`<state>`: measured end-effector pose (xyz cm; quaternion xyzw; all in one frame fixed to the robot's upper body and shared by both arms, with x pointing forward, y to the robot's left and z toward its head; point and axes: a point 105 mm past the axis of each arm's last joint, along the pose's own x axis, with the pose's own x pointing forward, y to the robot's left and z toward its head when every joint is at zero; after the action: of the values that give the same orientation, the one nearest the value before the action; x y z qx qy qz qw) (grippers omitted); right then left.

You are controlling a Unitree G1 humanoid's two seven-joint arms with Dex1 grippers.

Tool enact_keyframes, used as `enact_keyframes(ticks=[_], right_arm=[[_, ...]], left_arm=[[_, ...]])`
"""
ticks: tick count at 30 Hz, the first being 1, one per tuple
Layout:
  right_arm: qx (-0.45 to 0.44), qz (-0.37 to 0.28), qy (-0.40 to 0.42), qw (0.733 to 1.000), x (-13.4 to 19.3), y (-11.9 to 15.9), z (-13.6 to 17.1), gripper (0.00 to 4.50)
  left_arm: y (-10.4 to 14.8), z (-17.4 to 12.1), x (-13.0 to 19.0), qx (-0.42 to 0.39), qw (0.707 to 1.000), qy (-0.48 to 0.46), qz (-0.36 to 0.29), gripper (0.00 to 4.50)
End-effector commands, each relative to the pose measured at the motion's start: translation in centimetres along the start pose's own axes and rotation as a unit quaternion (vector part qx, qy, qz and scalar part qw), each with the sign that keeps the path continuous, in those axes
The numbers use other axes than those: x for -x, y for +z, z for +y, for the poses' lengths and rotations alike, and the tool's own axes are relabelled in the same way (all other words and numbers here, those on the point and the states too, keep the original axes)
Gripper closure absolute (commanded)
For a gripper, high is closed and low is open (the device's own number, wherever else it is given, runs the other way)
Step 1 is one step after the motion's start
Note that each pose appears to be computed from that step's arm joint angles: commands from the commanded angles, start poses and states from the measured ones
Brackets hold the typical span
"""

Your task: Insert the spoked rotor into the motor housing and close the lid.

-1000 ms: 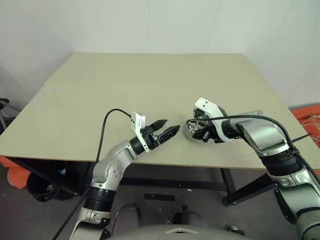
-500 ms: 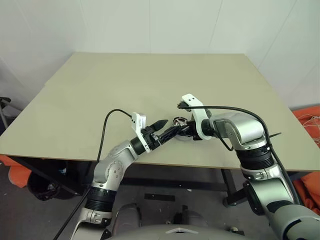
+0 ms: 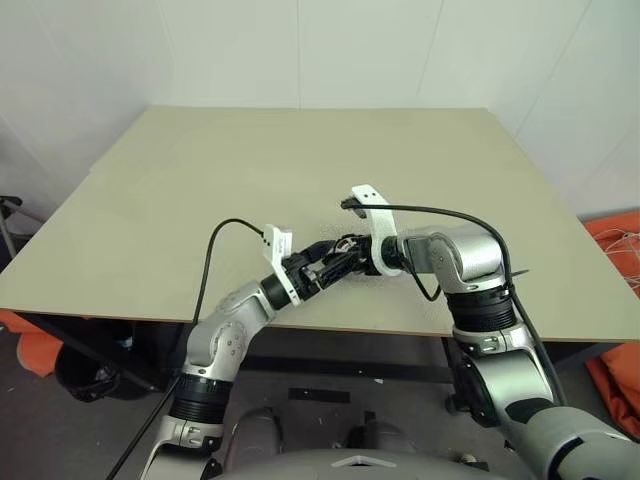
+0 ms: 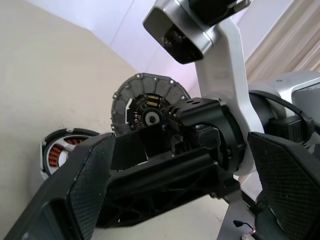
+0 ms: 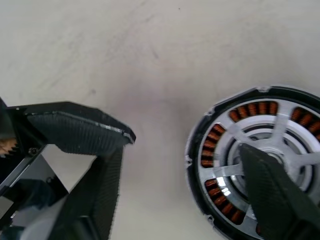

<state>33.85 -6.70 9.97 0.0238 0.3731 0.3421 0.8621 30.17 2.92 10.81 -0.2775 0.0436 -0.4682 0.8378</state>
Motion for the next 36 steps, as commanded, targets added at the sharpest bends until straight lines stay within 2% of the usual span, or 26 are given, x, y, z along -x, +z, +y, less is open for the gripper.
enact_keyframes(ticks=[1,5,10,14,17,21,24,28,31,35,36], right_arm=[[0.01,-0.096,0.042,0.994,1.9,4.3,2.1,0.01],[0.049,-0.18,0.08,0.979,3.7,7.3,3.9,0.01],[0.078,-0.262,0.069,0.959,5.0,9.8,4.2,0.01],[0.086,-0.33,0.015,0.94,6.3,12.0,2.5,0.01],[0.118,-0.372,-0.068,0.918,7.5,13.3,-0.1,0.01],[0.176,-0.384,-0.166,0.891,8.7,13.5,-3.5,0.01],[0.223,-0.354,-0.219,0.881,8.7,12.5,-5.7,0.62],[0.281,-0.278,-0.277,0.876,8.4,9.8,-9.2,1.97],[0.305,-0.227,-0.29,0.878,8.4,7.6,-11.2,3.01],[0.335,-0.186,-0.272,0.883,8.7,5.7,-11.9,4.44],[0.339,-0.177,-0.263,0.885,8.9,5.0,-12.1,4.48]], left_arm=[[1.1,-1.1,-0.4,-0.01,1.0,-0.023,-0.011,0.0],[1.1,-1.1,-0.3,-0.009,1.0,-0.023,-0.01,0.0],[1.1,-1.0,-0.2,-0.007,1.0,-0.023,-0.01,0.0],[0.9,-0.8,-0.1,-0.005,1.0,-0.021,-0.01,0.0],[0.7,-0.6,-0.1,-0.004,1.0,-0.021,-0.009,0.0],[0.5,-0.5,0.0,-0.004,1.0,-0.02,-0.008,0.0],[0.5,-0.4,0.0,-0.004,1.0,-0.021,-0.008,0.0],[0.5,-0.4,0.0,-0.005,1.0,-0.02,-0.009,0.0],[0.6,-0.4,0.1,-0.009,1.0,-0.018,-0.012,0.0],[1.2,-0.4,0.7,-0.014,1.0,-0.013,-0.019,0.0],[1.3,-0.3,1.0,-0.016,1.0,-0.01,-0.02,0.0]])
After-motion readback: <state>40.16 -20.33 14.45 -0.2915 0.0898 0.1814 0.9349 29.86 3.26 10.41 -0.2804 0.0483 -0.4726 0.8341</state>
